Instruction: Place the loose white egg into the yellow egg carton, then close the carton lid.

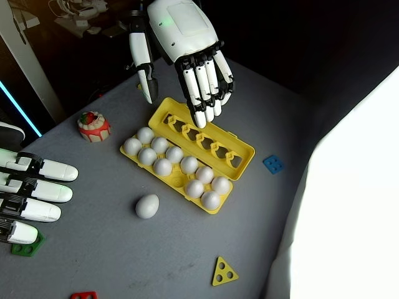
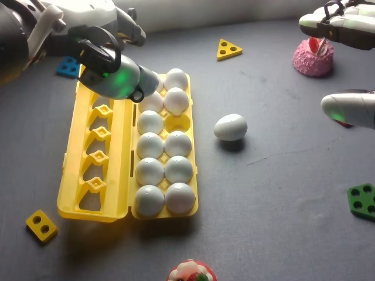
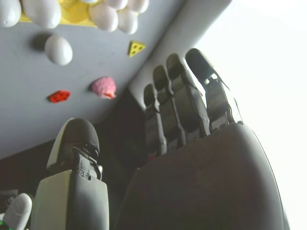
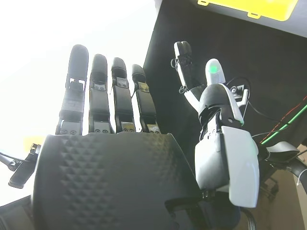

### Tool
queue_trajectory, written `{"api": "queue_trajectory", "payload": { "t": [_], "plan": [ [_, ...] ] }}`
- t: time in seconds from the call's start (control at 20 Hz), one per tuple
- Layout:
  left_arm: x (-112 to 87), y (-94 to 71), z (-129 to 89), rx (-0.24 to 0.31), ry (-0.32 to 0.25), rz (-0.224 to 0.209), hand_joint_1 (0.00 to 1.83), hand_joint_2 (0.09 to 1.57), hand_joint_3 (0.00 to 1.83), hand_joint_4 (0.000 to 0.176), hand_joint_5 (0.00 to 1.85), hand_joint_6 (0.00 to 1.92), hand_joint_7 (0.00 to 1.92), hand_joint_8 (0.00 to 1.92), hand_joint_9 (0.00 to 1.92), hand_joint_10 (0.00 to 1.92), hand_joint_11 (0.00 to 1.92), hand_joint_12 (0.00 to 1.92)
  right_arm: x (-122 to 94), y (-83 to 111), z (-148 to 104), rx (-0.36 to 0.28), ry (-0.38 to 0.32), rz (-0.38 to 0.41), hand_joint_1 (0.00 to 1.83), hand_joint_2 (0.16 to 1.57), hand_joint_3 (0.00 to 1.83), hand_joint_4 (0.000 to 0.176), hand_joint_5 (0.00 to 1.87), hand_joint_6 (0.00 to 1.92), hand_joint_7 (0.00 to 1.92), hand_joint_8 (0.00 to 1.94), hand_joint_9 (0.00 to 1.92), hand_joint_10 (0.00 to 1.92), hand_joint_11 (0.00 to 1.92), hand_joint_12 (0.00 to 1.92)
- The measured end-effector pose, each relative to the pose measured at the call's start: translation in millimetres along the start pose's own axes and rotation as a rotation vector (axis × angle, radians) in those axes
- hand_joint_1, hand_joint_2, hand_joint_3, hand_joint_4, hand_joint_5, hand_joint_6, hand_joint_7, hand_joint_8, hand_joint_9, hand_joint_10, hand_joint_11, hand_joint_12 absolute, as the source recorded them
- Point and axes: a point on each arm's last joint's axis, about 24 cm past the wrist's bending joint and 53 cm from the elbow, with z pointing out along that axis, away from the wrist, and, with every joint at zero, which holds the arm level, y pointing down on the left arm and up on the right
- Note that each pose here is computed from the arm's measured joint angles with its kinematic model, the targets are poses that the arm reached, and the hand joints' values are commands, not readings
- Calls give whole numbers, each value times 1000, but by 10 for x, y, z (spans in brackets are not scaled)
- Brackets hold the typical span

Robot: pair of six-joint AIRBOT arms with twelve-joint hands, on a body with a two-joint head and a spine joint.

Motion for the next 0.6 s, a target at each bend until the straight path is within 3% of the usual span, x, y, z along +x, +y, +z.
{"api": "queue_trajectory", "payload": {
  "t": [0.05,0.1,0.3,0.4,0.45,0.6],
  "plan": [
    [3,21,6,-7,3,-4,301,1211,162,49,72,60,128,54,151,81,0,663,-1,-1,0,1,0,1,311,1096,277,0,135,291,166,99,52,310,0,753],
    [24,70,17,-22,10,-6,320,1274,15,54,135,13,182,8,218,15,0,745,-2,0,0,0,-1,0,318,1208,42,0,197,105,219,7,133,177,0,877],
    [0,107,26,-33,4,-3,308,1289,5,41,144,5,180,1,210,1,0,698,-5,0,0,0,-2,-4,282,1232,10,0,223,61,218,5,147,129,0,777],
    [9,111,31,-33,8,-6,311,1290,2,41,141,1,196,4,223,4,0,754,-6,-2,0,0,-2,-13,250,1237,8,0,217,46,220,1,155,117,0,850],
    [8,127,39,-37,9,-7,372,1275,0,37,163,6,208,4,234,5,0,812,-15,-25,-1,12,-7,-18,290,1229,3,0,214,43,235,6,156,114,0,857],
    [33,225,64,-65,23,-4,344,1291,3,48,119,0,163,0,195,0,0,745,-65,-246,-11,108,-33,18,304,1220,0,0,227,33,221,0,162,99,0,797]
  ]
}}
